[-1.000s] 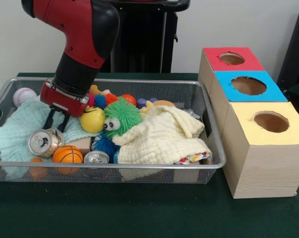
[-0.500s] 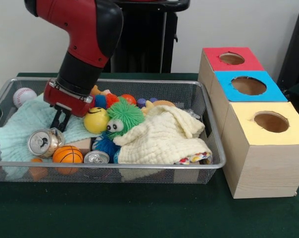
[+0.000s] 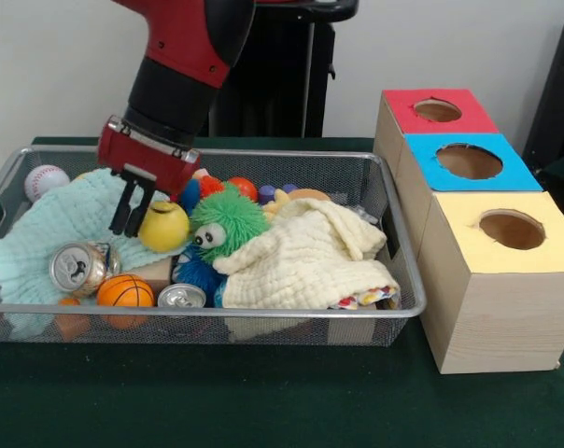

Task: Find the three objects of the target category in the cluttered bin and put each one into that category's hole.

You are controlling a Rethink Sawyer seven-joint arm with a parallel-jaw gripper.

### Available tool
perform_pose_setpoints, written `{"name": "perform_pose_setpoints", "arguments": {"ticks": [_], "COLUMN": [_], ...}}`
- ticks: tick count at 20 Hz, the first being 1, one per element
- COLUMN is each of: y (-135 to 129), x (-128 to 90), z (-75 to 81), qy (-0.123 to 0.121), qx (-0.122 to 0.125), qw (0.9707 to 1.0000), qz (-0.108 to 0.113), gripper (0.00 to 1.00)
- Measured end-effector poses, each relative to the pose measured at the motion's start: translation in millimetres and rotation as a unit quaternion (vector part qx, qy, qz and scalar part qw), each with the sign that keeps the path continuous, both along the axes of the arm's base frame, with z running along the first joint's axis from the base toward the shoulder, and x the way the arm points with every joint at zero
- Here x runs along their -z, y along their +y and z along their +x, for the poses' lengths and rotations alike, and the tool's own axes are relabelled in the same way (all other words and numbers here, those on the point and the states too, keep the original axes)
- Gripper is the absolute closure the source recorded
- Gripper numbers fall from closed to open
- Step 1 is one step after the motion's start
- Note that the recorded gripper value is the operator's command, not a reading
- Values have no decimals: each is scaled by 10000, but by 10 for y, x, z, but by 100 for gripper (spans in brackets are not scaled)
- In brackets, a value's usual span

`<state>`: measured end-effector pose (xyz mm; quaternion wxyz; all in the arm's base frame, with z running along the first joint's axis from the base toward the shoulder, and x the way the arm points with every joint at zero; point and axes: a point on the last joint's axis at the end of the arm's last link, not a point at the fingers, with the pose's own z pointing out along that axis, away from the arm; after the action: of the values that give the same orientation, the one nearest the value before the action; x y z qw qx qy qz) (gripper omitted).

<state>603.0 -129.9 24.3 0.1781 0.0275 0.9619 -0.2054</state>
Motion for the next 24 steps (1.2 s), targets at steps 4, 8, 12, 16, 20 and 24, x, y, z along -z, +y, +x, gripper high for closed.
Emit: {"name": "perform_pose_setpoints", "arguments": {"ticks": [4, 8, 12, 16, 20, 24], "y": [286, 521, 703, 786, 724, 575], "x": [-351, -564, -662, -634, -499, -352], "z": [172, 264, 295, 234, 89, -54], "qy": [-61, -98, -124, -22, 211, 433], "qx": [-125, -250, -405, -528, -556, -492], "qw": [9999, 9996, 9991, 9983, 9972, 9962], "qz": [6, 6, -65, -234, -445, -581], "gripper": [100, 100, 100, 100, 100, 100]}}
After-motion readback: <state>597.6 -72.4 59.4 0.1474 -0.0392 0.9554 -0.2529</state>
